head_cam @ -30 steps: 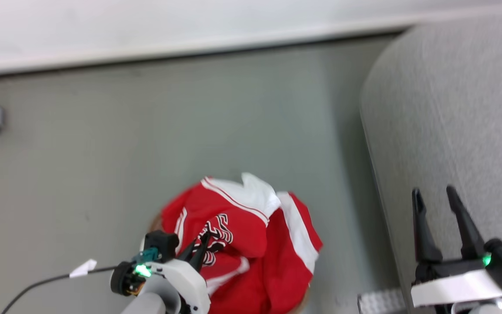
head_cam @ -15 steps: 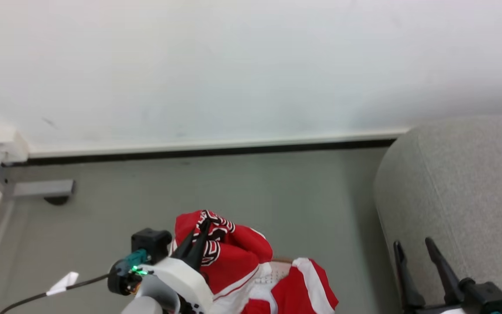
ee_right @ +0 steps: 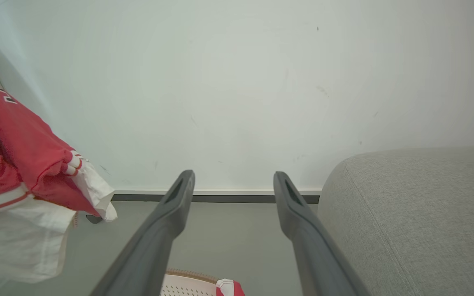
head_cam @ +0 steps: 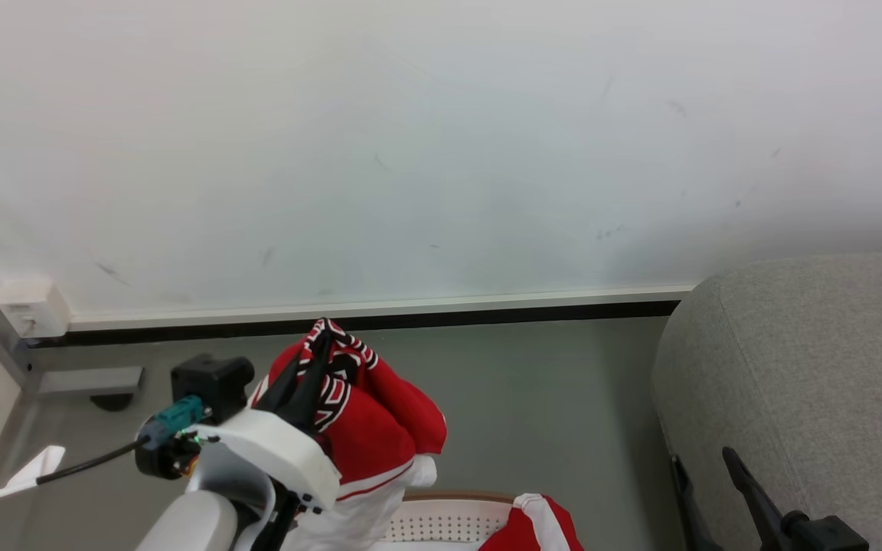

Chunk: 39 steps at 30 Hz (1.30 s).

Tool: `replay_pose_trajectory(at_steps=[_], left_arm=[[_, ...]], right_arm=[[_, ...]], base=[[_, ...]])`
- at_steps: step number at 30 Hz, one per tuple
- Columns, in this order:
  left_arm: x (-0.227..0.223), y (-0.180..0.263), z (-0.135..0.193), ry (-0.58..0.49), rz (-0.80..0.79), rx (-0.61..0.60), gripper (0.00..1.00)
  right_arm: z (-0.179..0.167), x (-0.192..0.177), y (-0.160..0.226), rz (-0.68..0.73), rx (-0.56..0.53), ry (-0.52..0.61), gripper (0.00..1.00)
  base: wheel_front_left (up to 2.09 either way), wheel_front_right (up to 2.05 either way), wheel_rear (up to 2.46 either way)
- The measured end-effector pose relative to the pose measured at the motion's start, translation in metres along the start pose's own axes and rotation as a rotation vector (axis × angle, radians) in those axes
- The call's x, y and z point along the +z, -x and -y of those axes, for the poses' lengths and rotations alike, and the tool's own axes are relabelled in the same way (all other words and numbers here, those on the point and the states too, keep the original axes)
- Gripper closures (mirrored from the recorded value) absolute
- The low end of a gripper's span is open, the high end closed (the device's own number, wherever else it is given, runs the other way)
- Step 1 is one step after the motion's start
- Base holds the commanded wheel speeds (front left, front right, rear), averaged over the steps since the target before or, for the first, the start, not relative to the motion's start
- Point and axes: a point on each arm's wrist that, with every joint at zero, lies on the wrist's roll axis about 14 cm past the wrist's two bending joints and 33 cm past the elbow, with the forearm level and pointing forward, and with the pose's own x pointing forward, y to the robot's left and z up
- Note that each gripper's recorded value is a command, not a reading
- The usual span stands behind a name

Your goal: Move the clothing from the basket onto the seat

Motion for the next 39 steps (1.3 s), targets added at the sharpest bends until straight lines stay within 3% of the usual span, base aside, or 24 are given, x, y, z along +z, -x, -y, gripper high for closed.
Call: replay_pose_trajectory(at_steps=[13,19,28,39], left_arm=[[0.029,-0.003,0.011,-0.014,0.052,-0.028,1.00],[0.029,-0.002,0.017,-0.011,0.049,-0.045,1.00],[0.026,-0.004,0.023,-0.008,0.039,-0.063,1.00],[0.023,-0.003,0.030,-0.005,0.030,-0.083,1.00]], right_arm=[[-0.020,0.003,-0.002,0.010,0.061,-0.004,0.00],[-0.070,0.002,-0.009,0.007,0.225,0.026,0.00],[-0.131,0.003,-0.016,-0.035,0.541,0.183,0.00],[-0.177,-0.003,-0.028,-0.108,0.744,0.286,0.00]], base=[[0.00,0.00,0.00],[0.00,0.00,0.00],[0.00,0.00,0.00],[0.00,0.00,0.00]])
